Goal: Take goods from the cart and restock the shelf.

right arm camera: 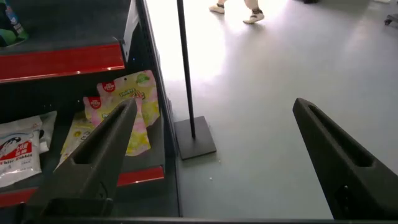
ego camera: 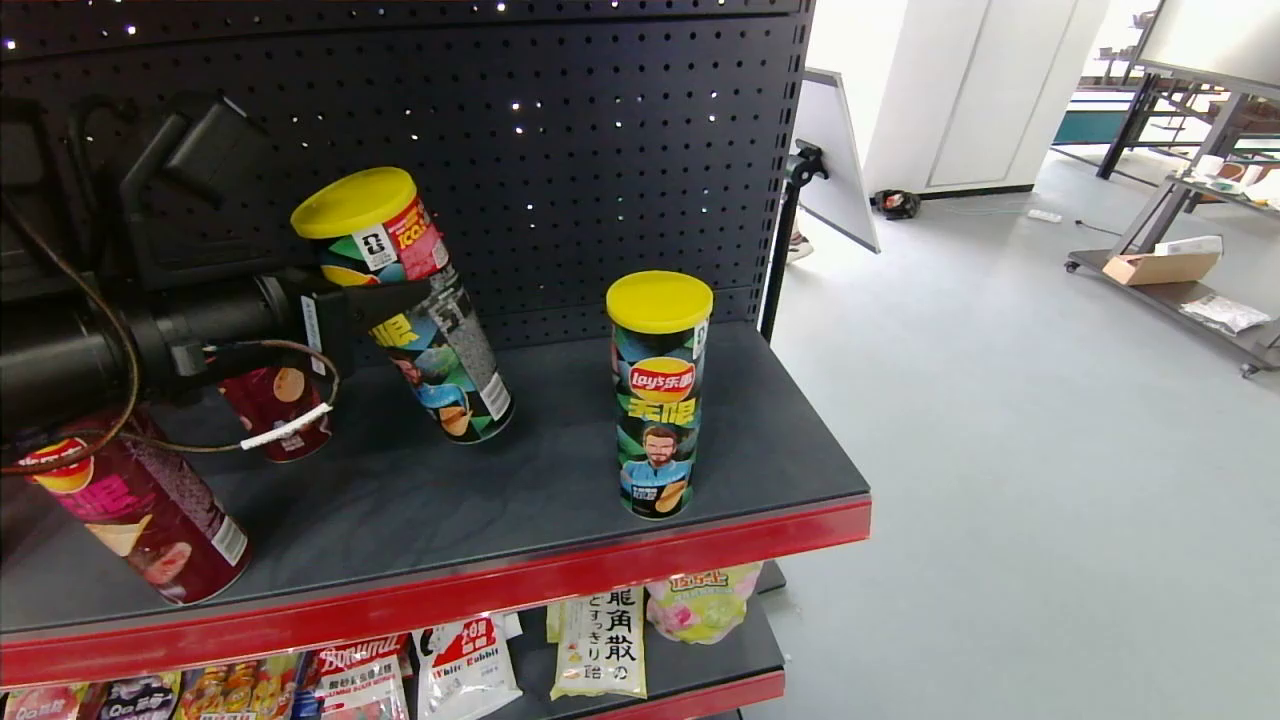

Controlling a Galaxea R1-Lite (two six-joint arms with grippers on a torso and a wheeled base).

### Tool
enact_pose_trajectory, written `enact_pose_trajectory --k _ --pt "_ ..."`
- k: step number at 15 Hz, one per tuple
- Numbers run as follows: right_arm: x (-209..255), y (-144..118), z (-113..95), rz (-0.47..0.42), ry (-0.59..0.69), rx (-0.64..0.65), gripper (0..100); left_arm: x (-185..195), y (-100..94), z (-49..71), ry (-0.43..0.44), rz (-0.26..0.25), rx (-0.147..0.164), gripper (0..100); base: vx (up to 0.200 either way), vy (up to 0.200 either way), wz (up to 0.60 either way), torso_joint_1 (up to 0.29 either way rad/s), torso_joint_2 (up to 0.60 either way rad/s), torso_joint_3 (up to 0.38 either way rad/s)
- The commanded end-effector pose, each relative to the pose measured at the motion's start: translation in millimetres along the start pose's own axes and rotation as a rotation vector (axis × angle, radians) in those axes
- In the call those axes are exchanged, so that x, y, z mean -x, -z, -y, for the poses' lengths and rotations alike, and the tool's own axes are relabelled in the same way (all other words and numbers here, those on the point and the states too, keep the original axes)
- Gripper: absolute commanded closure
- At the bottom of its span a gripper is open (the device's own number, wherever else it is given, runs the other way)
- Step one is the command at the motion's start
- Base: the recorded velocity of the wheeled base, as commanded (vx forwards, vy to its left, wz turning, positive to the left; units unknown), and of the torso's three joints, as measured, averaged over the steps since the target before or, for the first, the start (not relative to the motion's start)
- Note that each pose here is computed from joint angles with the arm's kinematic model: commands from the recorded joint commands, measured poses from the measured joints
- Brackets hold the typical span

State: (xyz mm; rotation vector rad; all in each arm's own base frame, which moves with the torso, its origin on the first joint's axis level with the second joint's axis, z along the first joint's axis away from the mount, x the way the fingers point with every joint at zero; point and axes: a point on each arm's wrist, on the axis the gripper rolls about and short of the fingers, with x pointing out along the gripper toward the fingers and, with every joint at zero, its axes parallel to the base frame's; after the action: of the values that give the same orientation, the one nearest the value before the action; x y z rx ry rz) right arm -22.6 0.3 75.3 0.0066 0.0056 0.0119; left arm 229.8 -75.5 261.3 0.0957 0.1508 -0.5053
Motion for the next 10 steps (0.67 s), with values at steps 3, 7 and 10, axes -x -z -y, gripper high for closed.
enact_pose_trajectory --k 3,7,10 --pt "0 0 0 0.002 0.0 0.0 0 -17 3.1 4.1 0.029 -0.026 0.001 100 0.0 0.0 0.0 0.0 0.0 0.0" --pt "0 0 0 0.004 0.0 0.001 0 -64 -2.9 9.7 0.065 -0.041 -0.007 100 0.0 0.0 0.0 0.0 0.0 0.0" --pt "0 0 0 0.006 0.0 0.001 0 -88 -0.6 5.3 0.061 -0.053 -0.006 100 0.0 0.0 0.0 0.0 0.0 0.0"
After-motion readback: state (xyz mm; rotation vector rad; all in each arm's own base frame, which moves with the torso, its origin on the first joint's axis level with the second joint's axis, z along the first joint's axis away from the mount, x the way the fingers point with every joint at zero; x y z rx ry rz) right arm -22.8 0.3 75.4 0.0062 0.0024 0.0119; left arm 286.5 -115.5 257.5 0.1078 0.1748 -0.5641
